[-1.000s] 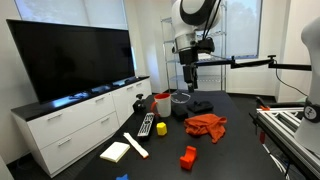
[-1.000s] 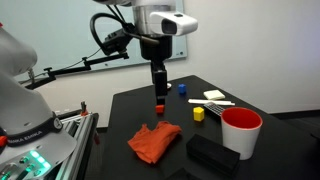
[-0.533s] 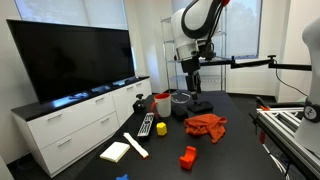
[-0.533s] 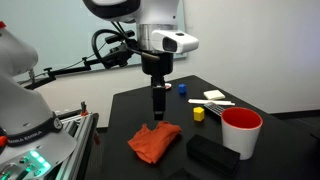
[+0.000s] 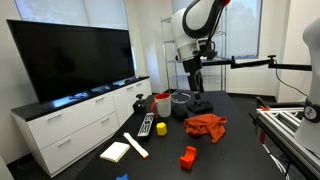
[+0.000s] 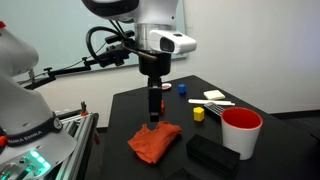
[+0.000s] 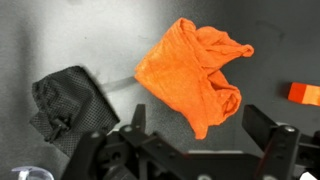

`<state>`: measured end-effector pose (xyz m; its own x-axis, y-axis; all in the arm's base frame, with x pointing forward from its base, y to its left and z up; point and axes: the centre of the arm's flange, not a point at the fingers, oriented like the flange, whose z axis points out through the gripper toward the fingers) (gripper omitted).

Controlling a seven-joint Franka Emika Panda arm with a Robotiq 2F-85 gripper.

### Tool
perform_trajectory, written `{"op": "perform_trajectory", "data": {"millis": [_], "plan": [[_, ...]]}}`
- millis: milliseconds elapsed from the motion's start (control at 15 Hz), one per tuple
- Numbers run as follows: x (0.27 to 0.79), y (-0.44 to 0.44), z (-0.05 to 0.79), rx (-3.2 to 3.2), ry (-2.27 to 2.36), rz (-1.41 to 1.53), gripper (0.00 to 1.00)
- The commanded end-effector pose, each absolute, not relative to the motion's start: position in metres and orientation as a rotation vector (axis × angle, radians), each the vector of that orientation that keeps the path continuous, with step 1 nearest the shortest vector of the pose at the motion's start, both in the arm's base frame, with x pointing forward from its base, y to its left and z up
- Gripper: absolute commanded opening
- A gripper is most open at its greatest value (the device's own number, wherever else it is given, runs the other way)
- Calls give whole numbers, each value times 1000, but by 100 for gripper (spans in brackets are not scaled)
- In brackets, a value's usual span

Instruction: Wipe the table with the orange cloth

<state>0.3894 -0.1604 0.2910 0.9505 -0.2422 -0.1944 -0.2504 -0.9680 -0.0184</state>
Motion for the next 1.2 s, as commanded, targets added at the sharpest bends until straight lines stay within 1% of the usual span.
{"op": "perform_trajectory", "data": {"millis": [0, 200, 400, 533, 867, 1133], "plan": [[387, -160, 289, -3085, 284, 285, 100], [380, -161, 264, -3136, 80, 353, 100], [371, -165, 241, -3159, -98, 328, 100], [371, -168, 226, -3147, -162, 237, 100], [379, -166, 200, -3116, -209, 174, 100], [380, -154, 184, -3082, -246, 219, 100]]}}
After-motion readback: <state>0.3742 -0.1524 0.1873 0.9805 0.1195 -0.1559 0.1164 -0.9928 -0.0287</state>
